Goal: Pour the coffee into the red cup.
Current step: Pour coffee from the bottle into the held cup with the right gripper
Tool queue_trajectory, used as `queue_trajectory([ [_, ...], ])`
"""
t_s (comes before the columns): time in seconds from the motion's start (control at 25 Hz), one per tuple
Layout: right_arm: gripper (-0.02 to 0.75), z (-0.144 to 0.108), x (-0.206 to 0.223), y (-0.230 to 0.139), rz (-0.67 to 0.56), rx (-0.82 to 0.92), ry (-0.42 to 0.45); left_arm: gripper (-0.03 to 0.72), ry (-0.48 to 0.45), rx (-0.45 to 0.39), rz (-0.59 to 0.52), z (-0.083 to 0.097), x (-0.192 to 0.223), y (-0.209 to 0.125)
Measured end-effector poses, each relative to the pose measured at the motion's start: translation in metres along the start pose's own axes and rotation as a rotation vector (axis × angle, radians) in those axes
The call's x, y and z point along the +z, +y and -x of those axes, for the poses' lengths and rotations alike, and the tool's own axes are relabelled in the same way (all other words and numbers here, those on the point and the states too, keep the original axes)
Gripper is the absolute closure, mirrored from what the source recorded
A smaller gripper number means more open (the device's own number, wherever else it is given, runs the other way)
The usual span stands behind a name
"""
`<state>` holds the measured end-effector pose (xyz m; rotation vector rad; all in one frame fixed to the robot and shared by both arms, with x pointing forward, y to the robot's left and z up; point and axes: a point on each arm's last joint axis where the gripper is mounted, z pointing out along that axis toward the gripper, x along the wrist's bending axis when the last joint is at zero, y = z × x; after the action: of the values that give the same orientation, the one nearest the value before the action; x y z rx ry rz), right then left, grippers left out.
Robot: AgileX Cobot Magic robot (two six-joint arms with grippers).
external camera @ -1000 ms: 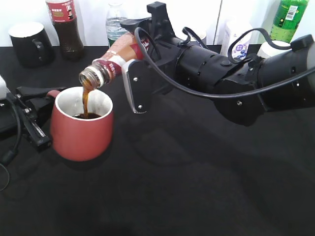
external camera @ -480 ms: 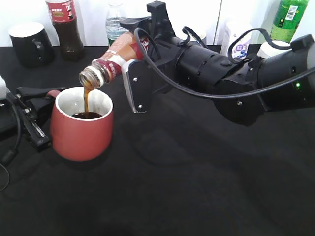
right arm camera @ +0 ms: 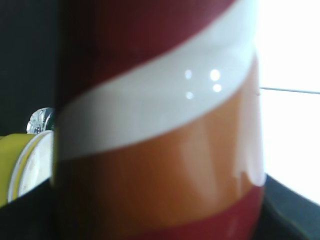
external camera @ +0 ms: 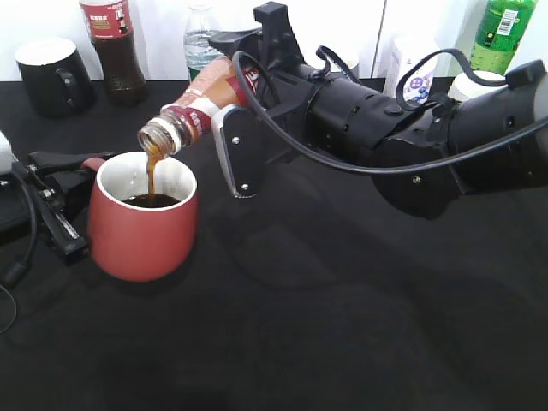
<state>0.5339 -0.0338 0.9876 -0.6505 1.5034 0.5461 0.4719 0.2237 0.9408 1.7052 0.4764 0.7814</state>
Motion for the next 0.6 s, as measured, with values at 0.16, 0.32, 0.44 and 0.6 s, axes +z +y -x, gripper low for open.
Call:
queue_trajectory([
  [0.16, 0.209, 0.0, 0.0, 0.0, 0.0, -0.001, 0.0, 0.645, 0.0, 0.0, -0.004, 0.0, 0.0, -0.0003],
  [0.32, 0.209, 0.0, 0.0, 0.0, 0.0, -0.001, 0.0, 0.645, 0.0, 0.0, -0.004, 0.0, 0.0, -0.0003],
  [0.44, 0.209, 0.0, 0.0, 0.0, 0.0, -0.001, 0.0, 0.645, 0.0, 0.0, -0.004, 0.0, 0.0, -0.0003],
  [0.6, 0.209, 0.0001, 0.0, 0.0, 0.0, -0.002, -0.001, 0.645, 0.0, 0.0, -0.004, 0.0, 0.0, -0.0003],
])
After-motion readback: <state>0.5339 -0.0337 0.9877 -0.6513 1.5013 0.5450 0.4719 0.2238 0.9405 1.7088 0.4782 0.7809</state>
